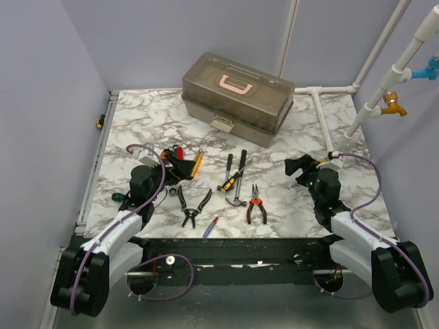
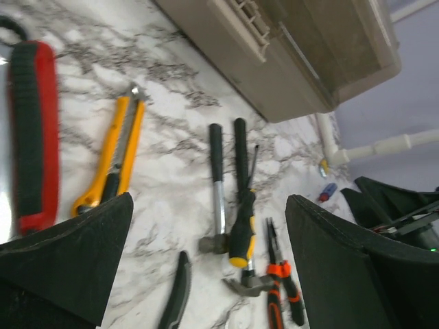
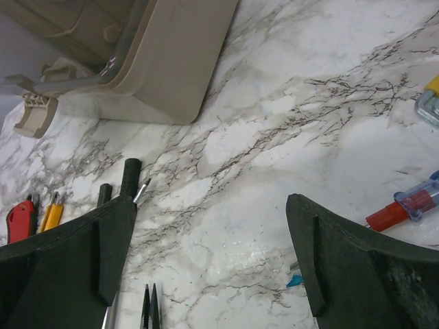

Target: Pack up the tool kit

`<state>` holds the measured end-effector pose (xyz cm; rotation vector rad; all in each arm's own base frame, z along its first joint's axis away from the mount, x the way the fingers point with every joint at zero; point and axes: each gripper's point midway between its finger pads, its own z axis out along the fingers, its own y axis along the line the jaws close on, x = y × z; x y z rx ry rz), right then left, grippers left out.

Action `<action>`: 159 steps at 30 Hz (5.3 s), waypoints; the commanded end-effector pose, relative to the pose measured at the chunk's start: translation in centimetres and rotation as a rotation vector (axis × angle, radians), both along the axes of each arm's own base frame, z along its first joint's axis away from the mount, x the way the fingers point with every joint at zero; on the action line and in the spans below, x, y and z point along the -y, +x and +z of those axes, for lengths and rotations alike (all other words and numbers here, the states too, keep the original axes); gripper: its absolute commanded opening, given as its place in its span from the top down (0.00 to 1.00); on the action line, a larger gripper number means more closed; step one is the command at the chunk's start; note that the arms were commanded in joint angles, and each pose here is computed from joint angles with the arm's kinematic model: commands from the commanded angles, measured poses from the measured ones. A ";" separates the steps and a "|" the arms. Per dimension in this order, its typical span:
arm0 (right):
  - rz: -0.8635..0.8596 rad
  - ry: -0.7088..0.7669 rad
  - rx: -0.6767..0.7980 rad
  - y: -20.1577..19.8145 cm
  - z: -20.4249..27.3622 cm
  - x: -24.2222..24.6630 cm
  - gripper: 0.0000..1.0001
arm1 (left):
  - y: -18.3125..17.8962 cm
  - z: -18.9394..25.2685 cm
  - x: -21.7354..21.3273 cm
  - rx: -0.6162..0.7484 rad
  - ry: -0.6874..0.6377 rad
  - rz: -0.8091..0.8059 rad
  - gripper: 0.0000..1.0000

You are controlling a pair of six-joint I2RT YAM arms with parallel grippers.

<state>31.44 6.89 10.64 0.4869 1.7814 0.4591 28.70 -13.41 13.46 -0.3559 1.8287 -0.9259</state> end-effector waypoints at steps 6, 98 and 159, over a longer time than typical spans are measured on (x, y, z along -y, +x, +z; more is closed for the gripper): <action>0.094 -0.002 0.074 0.8 2.5 -1.7 0.00 | 7.9 7.5 6.1 0.049 -0.225 -0.047 0.11; 0.931 -0.169 -0.395 8.4 2.4 -32.5 0.04 | 18.6 6.9 3.1 -0.019 0.153 -0.041 0.02; 0.363 -0.611 -0.679 -12.3 -11.2 -20.0 0.17 | 2.0 -8.4 -2.0 -0.621 0.083 0.090 0.13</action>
